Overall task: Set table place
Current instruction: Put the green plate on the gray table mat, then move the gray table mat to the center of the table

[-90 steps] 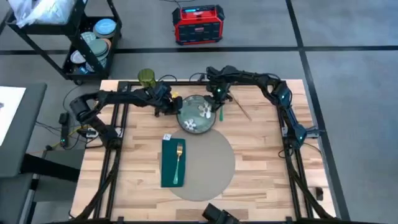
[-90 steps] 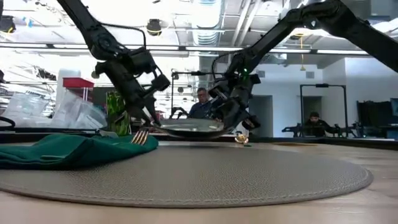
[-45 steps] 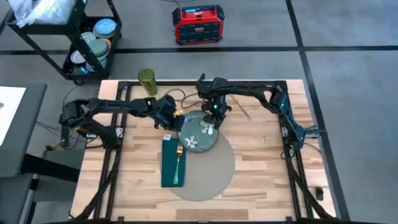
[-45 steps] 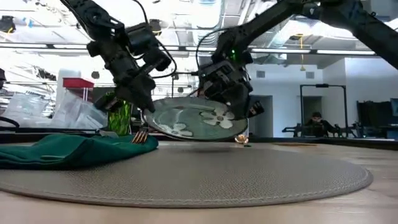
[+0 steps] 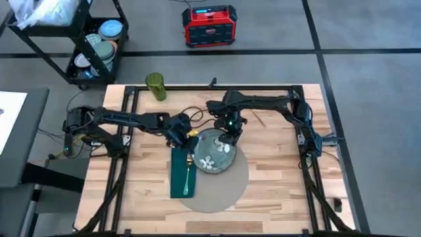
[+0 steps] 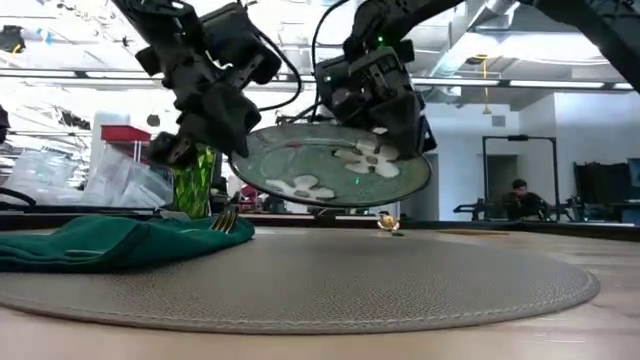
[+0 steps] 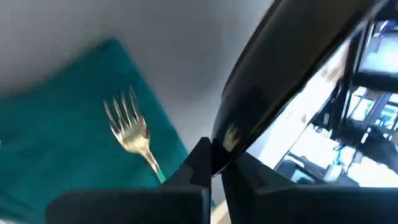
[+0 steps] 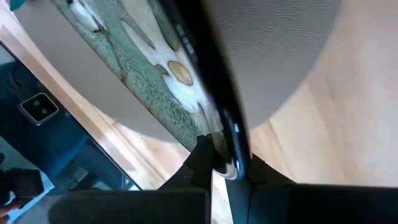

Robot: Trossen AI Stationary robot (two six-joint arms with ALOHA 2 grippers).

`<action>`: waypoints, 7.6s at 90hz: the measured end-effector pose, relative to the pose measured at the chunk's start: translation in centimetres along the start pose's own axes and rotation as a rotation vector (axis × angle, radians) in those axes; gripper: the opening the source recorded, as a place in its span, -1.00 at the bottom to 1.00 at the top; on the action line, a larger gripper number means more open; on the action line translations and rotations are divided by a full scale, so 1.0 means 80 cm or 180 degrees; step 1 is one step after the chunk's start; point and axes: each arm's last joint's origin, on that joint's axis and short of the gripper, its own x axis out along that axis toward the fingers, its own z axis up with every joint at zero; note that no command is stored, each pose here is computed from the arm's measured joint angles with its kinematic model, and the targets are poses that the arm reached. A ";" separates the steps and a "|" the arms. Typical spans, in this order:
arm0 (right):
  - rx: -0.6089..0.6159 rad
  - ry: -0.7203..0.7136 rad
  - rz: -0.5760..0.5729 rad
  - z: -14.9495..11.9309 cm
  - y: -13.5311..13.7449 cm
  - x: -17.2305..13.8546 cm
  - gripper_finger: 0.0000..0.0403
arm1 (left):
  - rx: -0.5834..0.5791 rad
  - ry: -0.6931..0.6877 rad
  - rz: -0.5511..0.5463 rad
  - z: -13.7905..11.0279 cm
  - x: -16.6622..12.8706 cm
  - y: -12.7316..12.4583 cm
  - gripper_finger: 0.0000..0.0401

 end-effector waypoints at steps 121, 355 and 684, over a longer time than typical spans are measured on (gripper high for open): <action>-0.0417 -0.0367 -0.0080 -0.046 0.011 0.060 -1.00 | 0.1456 -0.0185 0.0989 -0.024 0.032 -0.049 -1.00; -0.0618 -0.0922 -0.0413 -0.024 -0.012 0.078 -0.28 | 0.2111 -0.0261 0.2098 -0.039 0.032 -0.024 -0.43; -0.0740 -0.0262 -0.1737 -0.067 -0.116 0.079 -1.00 | 0.0397 -0.1285 0.1805 -0.067 0.049 0.088 -1.00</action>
